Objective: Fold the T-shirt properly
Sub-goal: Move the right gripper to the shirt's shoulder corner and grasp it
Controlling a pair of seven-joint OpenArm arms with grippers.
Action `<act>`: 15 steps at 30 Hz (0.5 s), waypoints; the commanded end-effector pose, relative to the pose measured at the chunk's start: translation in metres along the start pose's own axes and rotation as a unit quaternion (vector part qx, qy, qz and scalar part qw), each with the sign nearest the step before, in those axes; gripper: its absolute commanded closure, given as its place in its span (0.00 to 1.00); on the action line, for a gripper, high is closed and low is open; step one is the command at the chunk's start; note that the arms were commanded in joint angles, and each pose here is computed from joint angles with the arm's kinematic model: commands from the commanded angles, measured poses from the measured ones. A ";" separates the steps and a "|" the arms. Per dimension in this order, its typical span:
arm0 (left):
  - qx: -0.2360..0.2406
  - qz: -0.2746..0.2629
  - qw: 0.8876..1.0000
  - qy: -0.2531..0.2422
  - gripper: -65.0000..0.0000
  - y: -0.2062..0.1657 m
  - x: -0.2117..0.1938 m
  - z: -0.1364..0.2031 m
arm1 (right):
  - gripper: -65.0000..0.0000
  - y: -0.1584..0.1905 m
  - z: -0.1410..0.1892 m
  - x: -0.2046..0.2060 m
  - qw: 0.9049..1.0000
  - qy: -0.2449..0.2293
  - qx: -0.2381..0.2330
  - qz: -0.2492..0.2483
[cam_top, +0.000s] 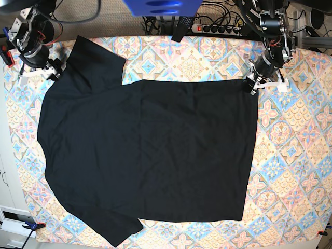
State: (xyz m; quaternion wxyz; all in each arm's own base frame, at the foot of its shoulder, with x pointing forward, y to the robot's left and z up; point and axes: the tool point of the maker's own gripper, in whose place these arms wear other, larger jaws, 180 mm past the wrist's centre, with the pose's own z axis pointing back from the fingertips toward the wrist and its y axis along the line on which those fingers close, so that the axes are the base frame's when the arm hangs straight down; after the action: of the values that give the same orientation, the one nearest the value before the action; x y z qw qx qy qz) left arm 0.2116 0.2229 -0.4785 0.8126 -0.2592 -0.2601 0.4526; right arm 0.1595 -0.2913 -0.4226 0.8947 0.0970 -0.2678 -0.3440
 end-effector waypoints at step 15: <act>-0.002 -0.004 1.000 0.009 1.00 -0.003 0.000 0.001 | 0.52 -0.019 -0.014 -0.032 0.998 0.053 0.012 0.019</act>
State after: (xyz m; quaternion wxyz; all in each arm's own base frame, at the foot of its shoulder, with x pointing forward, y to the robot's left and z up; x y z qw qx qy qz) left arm 0.2126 0.2219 -0.4779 0.8135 -0.2620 -0.2569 0.4512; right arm 0.1300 -0.2788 -0.4616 0.9137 0.1215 -0.2107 -0.3257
